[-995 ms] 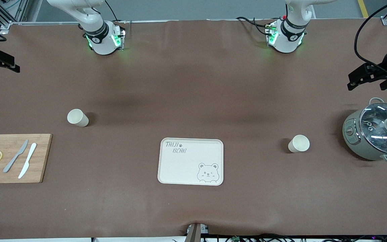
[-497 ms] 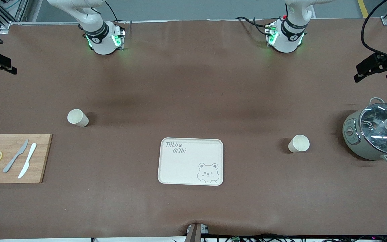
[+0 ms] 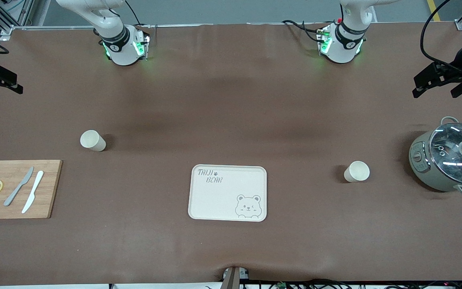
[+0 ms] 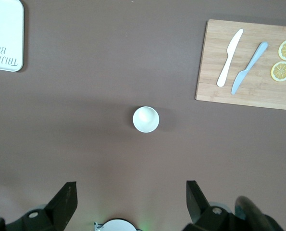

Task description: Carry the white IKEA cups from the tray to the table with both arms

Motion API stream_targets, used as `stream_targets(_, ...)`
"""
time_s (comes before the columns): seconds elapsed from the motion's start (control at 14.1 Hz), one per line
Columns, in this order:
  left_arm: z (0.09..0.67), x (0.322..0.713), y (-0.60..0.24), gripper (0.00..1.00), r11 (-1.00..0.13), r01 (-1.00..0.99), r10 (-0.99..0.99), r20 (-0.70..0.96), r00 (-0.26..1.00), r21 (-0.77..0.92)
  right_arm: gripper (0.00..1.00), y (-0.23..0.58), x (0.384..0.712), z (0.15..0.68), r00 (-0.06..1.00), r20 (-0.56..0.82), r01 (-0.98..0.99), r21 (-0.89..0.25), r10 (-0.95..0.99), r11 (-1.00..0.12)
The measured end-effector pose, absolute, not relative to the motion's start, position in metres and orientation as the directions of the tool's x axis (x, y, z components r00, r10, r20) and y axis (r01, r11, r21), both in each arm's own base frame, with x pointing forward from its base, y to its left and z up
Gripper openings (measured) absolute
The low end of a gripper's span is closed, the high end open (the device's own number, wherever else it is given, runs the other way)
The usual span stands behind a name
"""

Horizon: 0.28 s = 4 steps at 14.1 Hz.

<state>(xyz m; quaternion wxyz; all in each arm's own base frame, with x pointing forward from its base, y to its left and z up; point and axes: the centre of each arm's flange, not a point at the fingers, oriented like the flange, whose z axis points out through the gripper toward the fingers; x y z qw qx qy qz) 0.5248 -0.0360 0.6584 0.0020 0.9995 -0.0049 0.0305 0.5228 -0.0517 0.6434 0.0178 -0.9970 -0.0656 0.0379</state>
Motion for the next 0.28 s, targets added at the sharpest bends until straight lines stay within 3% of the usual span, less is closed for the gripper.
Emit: stream_targets(0.28,0.6625,0.5245,-0.0361,1.00,-1.000,-0.010,-0.010,0.068,0.998,0.004,1.00,-0.0395,0.5235,0.6435,0.985,-0.075,0.152,-0.041,0.155,-0.987)
